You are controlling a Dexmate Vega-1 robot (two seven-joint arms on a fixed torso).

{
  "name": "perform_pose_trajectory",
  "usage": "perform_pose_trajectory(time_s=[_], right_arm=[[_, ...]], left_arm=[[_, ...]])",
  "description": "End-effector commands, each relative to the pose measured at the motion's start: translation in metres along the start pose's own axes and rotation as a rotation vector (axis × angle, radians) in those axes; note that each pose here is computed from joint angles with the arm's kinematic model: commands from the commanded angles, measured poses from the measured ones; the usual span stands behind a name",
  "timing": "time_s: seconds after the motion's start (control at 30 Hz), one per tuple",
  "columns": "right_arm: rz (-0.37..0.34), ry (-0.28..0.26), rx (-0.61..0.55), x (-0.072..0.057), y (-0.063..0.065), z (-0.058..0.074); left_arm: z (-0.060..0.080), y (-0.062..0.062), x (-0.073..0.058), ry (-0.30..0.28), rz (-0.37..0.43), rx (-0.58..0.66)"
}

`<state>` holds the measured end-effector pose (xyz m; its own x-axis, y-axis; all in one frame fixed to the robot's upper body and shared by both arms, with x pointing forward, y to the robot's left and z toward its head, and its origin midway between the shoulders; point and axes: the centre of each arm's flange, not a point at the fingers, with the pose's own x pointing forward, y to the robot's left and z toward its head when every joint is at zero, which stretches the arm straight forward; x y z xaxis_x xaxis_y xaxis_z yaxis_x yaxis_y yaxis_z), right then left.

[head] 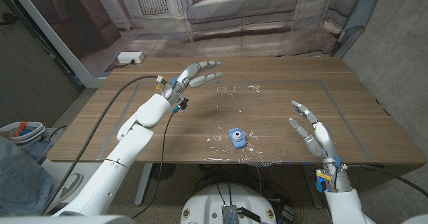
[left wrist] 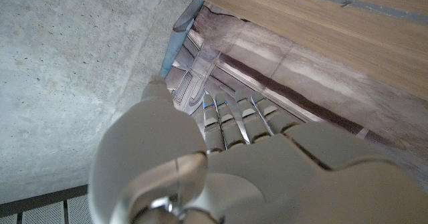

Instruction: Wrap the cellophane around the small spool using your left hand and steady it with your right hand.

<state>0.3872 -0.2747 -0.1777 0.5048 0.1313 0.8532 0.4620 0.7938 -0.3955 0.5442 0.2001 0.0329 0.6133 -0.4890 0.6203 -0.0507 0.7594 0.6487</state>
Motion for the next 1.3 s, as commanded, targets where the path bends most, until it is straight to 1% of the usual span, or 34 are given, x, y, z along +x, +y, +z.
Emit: perform_pose_trajectory(time_s=[0.03,0.2,0.37,0.5,0.8,0.87,0.9,0.93,1.07,1.3], right_arm=[[0.062,-0.049,-0.149,-0.027,0.011,0.004],[0.085,-0.06,-0.205,-0.034,0.01,0.007],[0.147,-0.068,-0.282,-0.042,0.012,0.01],[0.173,-0.064,-0.316,-0.047,0.015,0.009],[0.212,-0.067,-0.382,-0.058,0.029,0.002],[0.235,-0.071,-0.407,-0.062,0.034,0.001],[0.236,-0.071,-0.408,-0.062,0.034,0.001],[0.26,-0.064,-0.42,-0.065,0.036,0.0],[0.32,-0.023,-0.431,-0.073,0.04,-0.002],[0.363,-0.017,-0.463,-0.078,0.041,-0.006]], left_arm=[[-0.002,0.008,-0.003,-0.009,0.053,-0.038],[-0.002,0.009,-0.003,-0.01,0.072,-0.051],[-0.003,0.009,-0.004,-0.009,0.069,-0.056],[-0.006,0.006,-0.007,0.002,0.064,-0.075],[-0.007,0.001,-0.007,0.002,0.057,-0.081],[-0.007,-0.001,-0.006,0.0,0.055,-0.095],[-0.007,-0.001,-0.006,0.0,0.055,-0.096],[-0.006,-0.003,-0.005,-0.002,0.051,-0.09],[-0.004,-0.003,-0.005,-0.004,0.051,-0.085],[-0.003,-0.002,-0.007,-0.008,0.068,-0.084]])
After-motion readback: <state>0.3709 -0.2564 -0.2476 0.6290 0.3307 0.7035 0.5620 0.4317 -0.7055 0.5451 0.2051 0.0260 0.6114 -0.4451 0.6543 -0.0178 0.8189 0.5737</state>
